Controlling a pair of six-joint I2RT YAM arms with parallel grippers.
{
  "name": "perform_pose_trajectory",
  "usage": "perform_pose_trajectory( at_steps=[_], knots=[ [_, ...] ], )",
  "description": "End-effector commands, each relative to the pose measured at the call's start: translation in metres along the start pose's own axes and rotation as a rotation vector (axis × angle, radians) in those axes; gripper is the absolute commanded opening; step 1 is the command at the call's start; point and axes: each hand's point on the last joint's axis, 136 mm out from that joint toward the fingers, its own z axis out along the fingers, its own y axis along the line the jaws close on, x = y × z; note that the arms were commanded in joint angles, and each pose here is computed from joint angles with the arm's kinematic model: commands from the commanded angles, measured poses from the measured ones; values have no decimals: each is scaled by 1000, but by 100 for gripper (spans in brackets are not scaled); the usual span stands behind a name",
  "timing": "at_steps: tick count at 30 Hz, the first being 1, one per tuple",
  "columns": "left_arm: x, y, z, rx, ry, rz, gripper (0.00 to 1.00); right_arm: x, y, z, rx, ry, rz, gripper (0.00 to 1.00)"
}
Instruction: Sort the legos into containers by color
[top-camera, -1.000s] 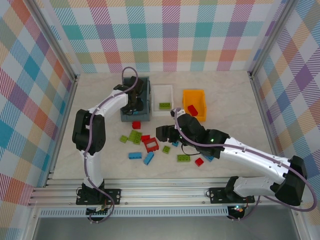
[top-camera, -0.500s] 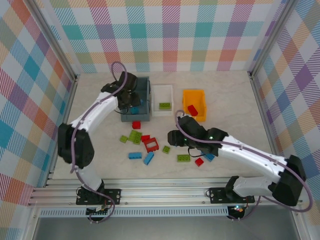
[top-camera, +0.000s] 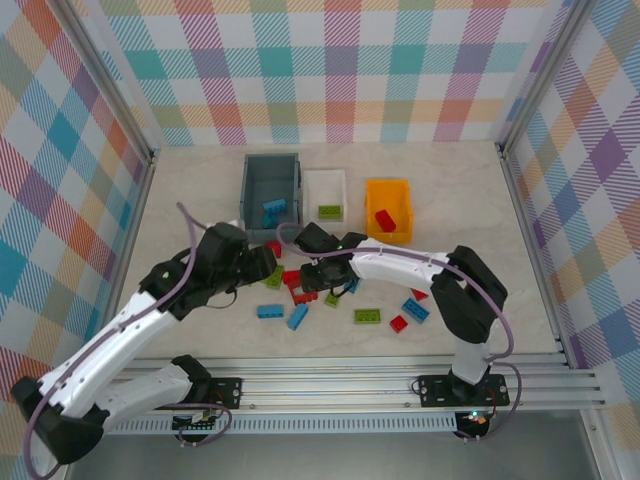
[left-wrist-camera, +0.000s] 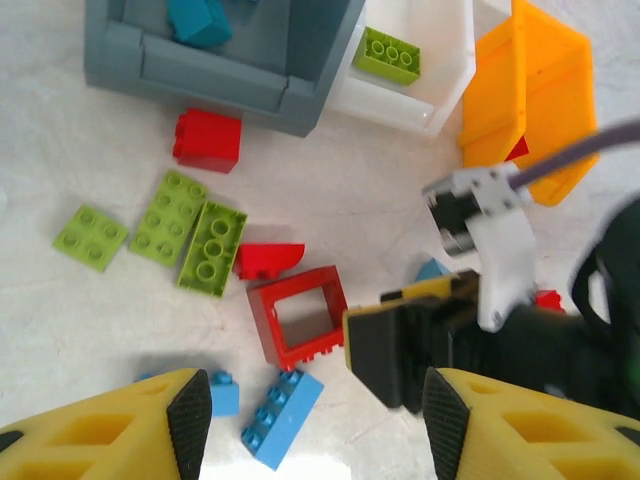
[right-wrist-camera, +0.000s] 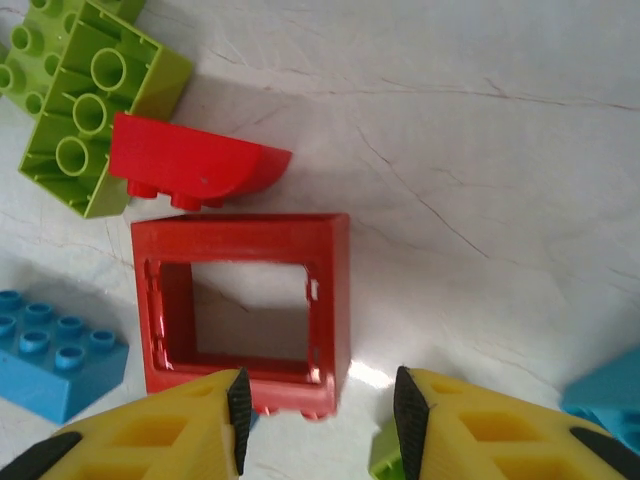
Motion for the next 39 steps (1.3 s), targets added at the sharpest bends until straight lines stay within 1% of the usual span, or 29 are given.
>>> perform_pose_trajectory(
  at_steps=[1,6,8,11,14,18,21,25,28,30,33,36,39],
  knots=[
    [9,10,-17,20,-11,-64,60,-2,7,10,-19,31,-28,43],
    [12,16,-26,19,-15,-69,60,-2,1,25,20,52,-25,38],
    [11,16,-27,21,-16,-68,60,-3,-1,28,29,50,-23,34],
    [10,12,-26,30,-16,-62,60,-7,-2,25,38,29,-25,26],
    [11,11,-23,30,-6,-55,60,-13,-6,10,53,-18,-20,21],
    [14,5,-18,48,17,-59,60,-23,-23,-34,113,-100,2,17],
    [12,-11,-15,100,28,-62,60,-26,-56,-70,176,-136,58,16],
    [10,-44,-7,174,45,-35,60,-41,-119,-112,284,-199,142,15],
    [8,-71,2,211,48,-3,60,-61,-164,-129,333,-228,214,16],
    [7,-87,10,224,46,16,60,-78,-191,-133,371,-239,248,16],
    [8,-110,20,244,40,44,61,-104,-225,-128,424,-231,288,16],
    [8,-127,27,256,22,70,61,-125,-249,-116,467,-208,305,15],
    [9,-138,31,262,19,89,61,-140,-266,-103,500,-180,313,15]
  ],
)
